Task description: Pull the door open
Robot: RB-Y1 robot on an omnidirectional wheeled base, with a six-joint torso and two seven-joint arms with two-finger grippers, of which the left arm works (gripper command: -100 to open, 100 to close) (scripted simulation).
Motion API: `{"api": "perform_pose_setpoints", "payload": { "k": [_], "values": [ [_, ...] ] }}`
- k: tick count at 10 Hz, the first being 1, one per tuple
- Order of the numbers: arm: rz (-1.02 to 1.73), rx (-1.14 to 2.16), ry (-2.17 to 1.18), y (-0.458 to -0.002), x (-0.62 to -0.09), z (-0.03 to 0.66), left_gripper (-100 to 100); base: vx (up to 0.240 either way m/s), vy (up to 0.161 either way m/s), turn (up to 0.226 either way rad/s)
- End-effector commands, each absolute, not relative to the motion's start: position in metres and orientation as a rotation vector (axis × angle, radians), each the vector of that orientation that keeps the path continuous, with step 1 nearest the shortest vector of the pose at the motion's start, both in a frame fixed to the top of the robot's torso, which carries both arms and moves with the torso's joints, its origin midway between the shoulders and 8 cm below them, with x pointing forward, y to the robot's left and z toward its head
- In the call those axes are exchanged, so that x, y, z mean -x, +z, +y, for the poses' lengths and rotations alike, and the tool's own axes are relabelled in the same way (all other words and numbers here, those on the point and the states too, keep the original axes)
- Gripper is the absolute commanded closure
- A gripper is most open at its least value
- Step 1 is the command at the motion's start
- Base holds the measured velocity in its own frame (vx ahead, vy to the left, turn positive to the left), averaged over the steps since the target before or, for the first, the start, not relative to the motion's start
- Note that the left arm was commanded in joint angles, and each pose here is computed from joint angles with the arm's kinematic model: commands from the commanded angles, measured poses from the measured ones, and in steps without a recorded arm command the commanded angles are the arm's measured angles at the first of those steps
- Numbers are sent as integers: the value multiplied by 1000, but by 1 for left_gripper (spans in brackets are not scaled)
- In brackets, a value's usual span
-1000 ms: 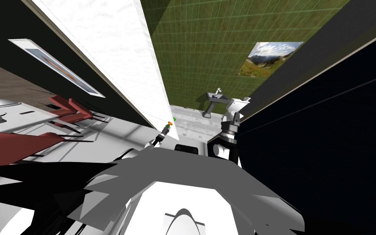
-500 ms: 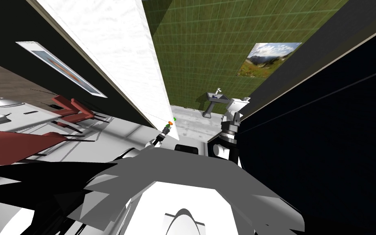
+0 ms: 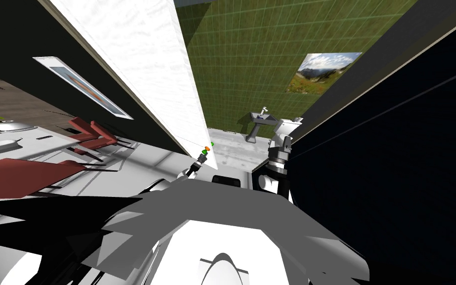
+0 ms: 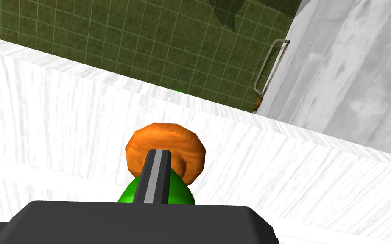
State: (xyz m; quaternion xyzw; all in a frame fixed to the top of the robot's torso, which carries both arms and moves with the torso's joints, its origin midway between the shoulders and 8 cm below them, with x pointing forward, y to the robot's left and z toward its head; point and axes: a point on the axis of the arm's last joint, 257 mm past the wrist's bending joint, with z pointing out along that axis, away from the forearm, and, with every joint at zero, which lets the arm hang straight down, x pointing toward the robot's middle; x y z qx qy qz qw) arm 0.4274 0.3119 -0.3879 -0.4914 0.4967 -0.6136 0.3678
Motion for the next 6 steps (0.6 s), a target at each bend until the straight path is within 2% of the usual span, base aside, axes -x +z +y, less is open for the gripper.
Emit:
{"api": "perform_pose_setpoints", "payload": {
  "k": [1,6],
  "values": [
    [1250,1304,-1607,-388,-428,310,-100,-67,32,-18],
    [1156,1441,-1715,-389,-430,300,-100,-65,40,-11]
  ]
}}
